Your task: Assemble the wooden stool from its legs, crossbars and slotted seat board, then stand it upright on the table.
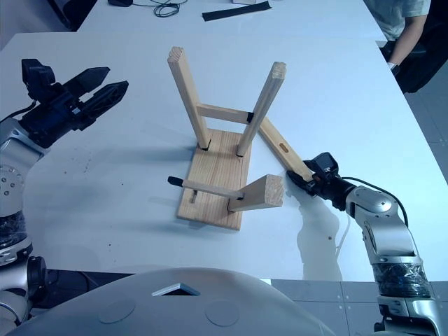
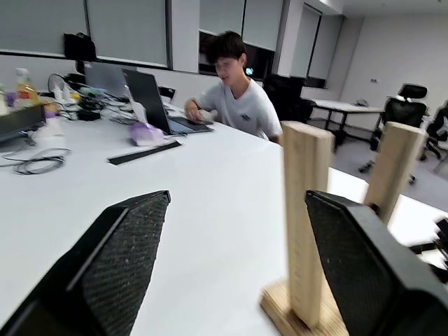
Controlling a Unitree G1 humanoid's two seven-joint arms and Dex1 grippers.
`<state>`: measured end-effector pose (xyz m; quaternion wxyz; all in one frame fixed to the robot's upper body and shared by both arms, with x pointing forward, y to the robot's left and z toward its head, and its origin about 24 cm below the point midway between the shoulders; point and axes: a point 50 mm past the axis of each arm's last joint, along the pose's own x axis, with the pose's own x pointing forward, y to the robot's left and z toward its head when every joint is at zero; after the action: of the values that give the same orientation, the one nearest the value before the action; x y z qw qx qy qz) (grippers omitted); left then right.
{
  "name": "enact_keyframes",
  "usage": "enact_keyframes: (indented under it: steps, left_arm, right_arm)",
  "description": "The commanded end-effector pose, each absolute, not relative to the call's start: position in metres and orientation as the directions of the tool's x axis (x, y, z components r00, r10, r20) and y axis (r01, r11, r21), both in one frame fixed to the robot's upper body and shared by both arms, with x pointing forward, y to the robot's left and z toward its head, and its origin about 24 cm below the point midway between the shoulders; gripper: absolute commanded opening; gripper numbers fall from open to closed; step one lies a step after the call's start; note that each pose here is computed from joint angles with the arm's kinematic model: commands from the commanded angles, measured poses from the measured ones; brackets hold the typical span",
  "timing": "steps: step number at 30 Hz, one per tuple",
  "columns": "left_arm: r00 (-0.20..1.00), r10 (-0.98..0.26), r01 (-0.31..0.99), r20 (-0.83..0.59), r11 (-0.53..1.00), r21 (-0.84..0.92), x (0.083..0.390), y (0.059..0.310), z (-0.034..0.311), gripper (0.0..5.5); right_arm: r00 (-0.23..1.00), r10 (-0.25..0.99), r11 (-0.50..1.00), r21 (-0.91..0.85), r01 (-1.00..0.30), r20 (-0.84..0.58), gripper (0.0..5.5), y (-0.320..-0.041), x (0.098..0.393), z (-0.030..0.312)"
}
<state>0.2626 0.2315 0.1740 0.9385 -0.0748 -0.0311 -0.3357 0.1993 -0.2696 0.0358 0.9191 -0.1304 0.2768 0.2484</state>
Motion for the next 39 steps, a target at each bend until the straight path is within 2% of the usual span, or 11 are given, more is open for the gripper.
enact_keyframes:
  steps: [1,17,24,32,39]
  left_arm:
    - [0.829,-0.545,0.558,0.127,0.824,-0.103,0.272,0.241,0.179,3.55]
    - [0.852,-0.495,0.513,0.172,0.854,-0.086,0.286,0.241,0.188,3.55]
    - [0.844,-0.511,0.526,0.165,0.847,-0.071,0.289,0.237,0.191,3.55]
    - [0.781,-0.583,0.613,0.222,0.784,-0.097,0.289,0.227,0.211,3.55]
    - [0.702,-0.652,0.706,0.288,0.689,-0.16,0.294,0.216,0.232,3.55]
  right_arm:
    - [0.714,0.347,0.85,-0.118,-0.514,-0.608,2.06,-0.273,0.201,0.029]
    - [0.819,0.328,0.897,-0.116,-0.426,-0.471,2.06,-0.271,0.233,0.049]
    - [0.871,0.33,0.92,-0.08,-0.383,-0.365,2.06,-0.269,0.245,0.073]
    - [0.922,0.346,0.929,-0.076,-0.363,-0.175,2.06,-0.268,0.262,0.127]
    - [0.906,0.408,0.912,-0.096,-0.399,0.116,2.06,-0.262,0.275,0.198]
